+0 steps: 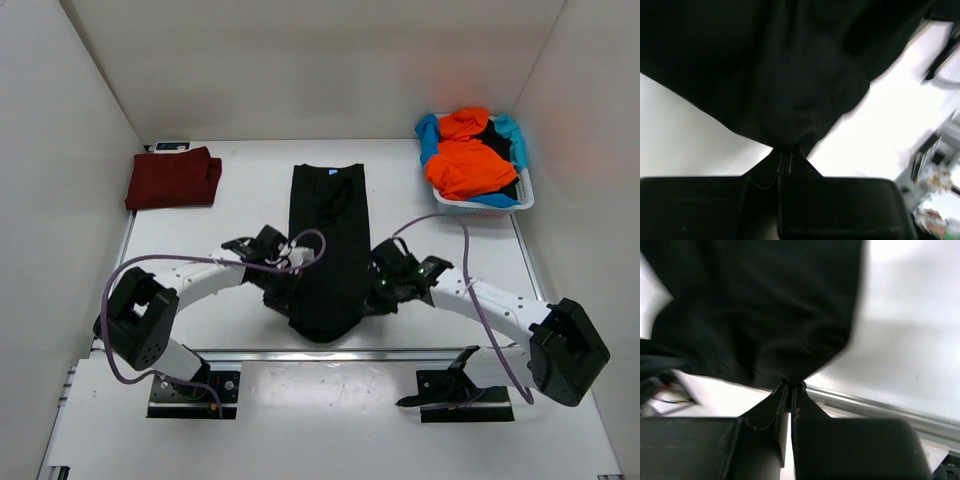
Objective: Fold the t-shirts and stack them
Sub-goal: Grab the bottom of the folded rectangular tshirt with both arms, then fold the folded rectangular tshirt in 1/3 of the way
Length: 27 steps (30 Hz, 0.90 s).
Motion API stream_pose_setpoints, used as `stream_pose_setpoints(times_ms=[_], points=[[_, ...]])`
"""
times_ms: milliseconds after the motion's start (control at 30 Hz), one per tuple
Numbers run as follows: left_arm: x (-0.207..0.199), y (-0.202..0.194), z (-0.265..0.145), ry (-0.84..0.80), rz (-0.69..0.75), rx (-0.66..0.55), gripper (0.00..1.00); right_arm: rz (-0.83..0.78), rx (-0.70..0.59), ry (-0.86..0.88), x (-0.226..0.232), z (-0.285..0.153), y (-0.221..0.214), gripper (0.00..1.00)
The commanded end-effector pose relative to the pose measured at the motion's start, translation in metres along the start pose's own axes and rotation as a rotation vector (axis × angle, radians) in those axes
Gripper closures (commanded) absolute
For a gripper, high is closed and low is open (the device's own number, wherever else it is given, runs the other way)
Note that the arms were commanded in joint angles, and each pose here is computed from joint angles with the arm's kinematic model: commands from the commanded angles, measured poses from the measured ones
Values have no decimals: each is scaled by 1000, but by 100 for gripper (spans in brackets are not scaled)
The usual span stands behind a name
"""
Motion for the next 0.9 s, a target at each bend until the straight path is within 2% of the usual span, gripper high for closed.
stream_pose_setpoints(times_ms=[0, 133, 233, 333, 500, 600, 867], points=[[-11, 41, -31, 10, 42, -79, 100, -93, -116, 50, 14, -27, 47, 100], [-9, 86, -57, 25, -30, -124, 100, -142, -196, 54, 11, -43, 100, 100], [-12, 121, -69, 40, -8, -207, 100, -185, -218, 51, 10, -45, 130, 99], [-18, 144, -72, 22, -7, -237, 100, -183, -225, 35, 3, -35, 159, 100], [-16, 178, -79, 85, 6, -315, 100, -219, -261, 31, 5, -34, 206, 100], [-8, 197, -87, 110, -6, -364, 100, -211, -279, 25, 1, -32, 228, 100], [4, 225, -80, 142, -2, -378, 100, -232, -233, 30, -1, -10, 253, 100]])
Point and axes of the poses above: each gripper's point midway between its finger pads, its own z axis out along the fingers, its own x axis along the line the jaws close on, y = z × x, the point moved 7 cm from there along -z, back along the fingers, and after that the axes turned 12 degrees about -z, right-handed, at the moved point
